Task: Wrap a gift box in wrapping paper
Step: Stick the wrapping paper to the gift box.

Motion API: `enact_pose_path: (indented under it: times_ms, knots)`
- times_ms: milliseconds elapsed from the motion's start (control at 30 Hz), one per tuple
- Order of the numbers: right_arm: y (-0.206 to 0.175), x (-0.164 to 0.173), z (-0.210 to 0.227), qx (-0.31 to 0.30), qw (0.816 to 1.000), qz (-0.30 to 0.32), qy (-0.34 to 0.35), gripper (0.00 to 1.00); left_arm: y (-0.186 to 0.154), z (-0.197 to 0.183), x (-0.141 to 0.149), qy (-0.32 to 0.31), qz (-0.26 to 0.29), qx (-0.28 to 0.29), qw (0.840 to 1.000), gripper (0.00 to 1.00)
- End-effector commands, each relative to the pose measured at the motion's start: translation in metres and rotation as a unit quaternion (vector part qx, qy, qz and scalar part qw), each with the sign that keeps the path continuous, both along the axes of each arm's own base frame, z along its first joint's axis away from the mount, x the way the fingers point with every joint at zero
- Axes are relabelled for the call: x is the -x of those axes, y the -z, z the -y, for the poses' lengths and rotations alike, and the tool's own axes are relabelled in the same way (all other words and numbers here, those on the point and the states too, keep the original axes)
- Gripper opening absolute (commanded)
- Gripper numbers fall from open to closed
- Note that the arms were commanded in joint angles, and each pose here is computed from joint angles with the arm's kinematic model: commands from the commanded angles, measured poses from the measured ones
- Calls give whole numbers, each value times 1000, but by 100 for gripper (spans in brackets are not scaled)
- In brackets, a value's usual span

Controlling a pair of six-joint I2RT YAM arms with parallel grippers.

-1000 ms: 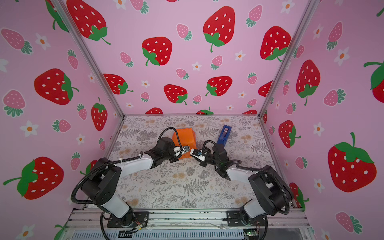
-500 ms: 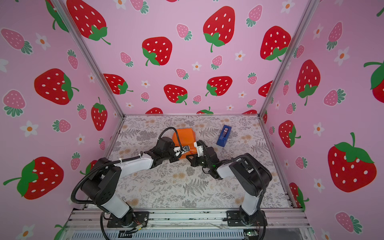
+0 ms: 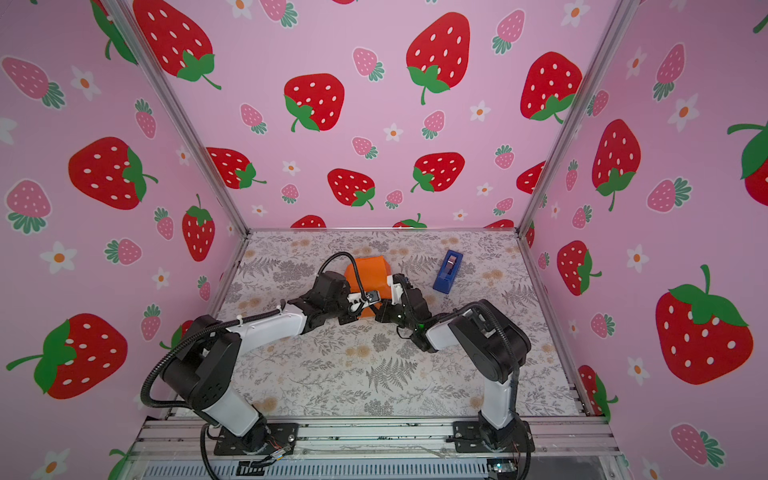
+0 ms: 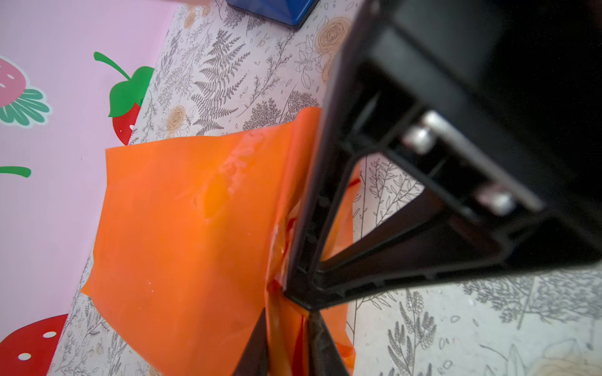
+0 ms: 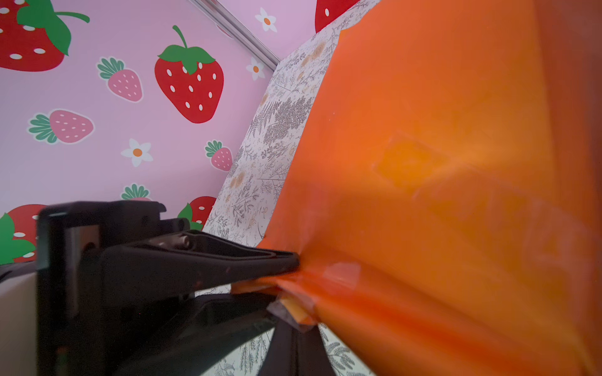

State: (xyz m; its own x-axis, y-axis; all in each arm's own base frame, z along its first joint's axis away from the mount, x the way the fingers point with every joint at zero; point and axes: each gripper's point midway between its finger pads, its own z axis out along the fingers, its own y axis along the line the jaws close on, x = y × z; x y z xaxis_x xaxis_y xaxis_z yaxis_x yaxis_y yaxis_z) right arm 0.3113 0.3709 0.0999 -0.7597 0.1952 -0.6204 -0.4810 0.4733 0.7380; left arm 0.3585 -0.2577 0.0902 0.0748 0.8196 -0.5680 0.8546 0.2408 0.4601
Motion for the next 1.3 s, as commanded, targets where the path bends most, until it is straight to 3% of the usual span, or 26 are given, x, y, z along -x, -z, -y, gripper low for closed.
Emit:
enact_pose_path:
  times_ms: [0,200,567,767,967,1100,1267]
  knots:
    - [-3,-8,-4,-11,1000,0,14,0,50,-16,46,30,-121,-59,990,21]
    - [9,-5,-8,-6,1000,-12,7,0,48,-16,45,26,-117,-57,991,26]
    - [12,26,-2,14,999,-29,10,0,38,-17,41,17,-104,-41,994,27]
    - [6,31,21,41,998,-31,44,0,-2,-10,33,11,-57,6,998,33]
    - [1,36,20,23,998,-40,36,0,-56,0,13,-8,-13,58,998,43]
    - [3,40,19,4,998,-60,33,0,-73,7,4,-15,-34,65,997,37]
    - [-1,48,25,-9,997,-72,37,0,-70,12,3,-52,-133,54,988,30]
